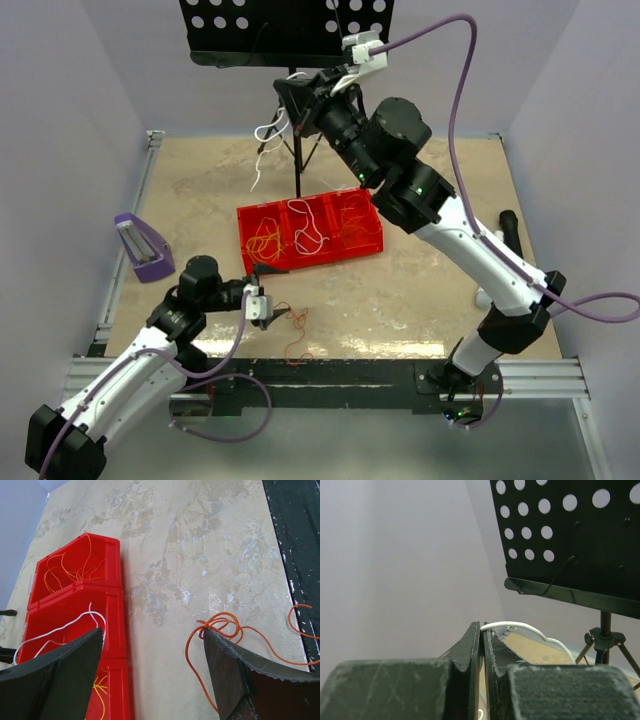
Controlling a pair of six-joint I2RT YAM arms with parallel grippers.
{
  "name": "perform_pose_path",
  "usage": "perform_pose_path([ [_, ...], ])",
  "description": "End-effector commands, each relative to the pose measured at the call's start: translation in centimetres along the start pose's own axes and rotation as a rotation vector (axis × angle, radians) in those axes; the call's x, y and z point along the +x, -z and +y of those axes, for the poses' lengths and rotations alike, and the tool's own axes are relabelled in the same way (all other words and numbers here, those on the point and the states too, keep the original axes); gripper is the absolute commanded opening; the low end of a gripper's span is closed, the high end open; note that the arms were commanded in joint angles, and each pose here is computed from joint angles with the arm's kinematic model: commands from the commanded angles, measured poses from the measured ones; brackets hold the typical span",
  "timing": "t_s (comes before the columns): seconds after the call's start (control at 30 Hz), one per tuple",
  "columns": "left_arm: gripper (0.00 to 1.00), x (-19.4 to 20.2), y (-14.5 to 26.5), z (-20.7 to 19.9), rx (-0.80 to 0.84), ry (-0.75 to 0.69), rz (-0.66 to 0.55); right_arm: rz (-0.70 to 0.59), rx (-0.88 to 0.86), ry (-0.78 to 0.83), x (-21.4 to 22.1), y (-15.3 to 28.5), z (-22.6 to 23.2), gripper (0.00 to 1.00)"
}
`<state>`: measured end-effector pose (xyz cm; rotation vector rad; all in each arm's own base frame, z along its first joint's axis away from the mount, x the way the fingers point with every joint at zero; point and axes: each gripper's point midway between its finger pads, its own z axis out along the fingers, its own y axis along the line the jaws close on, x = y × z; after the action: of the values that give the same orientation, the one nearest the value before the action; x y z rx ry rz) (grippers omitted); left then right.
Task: Untangle the cables
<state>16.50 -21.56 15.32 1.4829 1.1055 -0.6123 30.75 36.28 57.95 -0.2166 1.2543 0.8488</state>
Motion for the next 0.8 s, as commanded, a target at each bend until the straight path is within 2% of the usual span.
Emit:
perform_pose_path([
  [0.0, 0.86, 0.4, 0.2, -0.5, 0.009, -0.006, 0.006, -0.026, -0.037, -0.036, 0.5, -1.4, -0.8, 0.0],
  [0.23, 0.89, 0.1, 0.4, 0.2, -0.04, 0.004, -0.009, 0.014, -0.014, -0.031, 3.4, -2.4, -2.8, 0.0],
  [0.77, 0.87, 0.0, 1.1, 1.3, -0.09, 0.001, 0.008, 0.094, 0.032, -0.031, 9.0, -3.1, -5.7, 0.0],
])
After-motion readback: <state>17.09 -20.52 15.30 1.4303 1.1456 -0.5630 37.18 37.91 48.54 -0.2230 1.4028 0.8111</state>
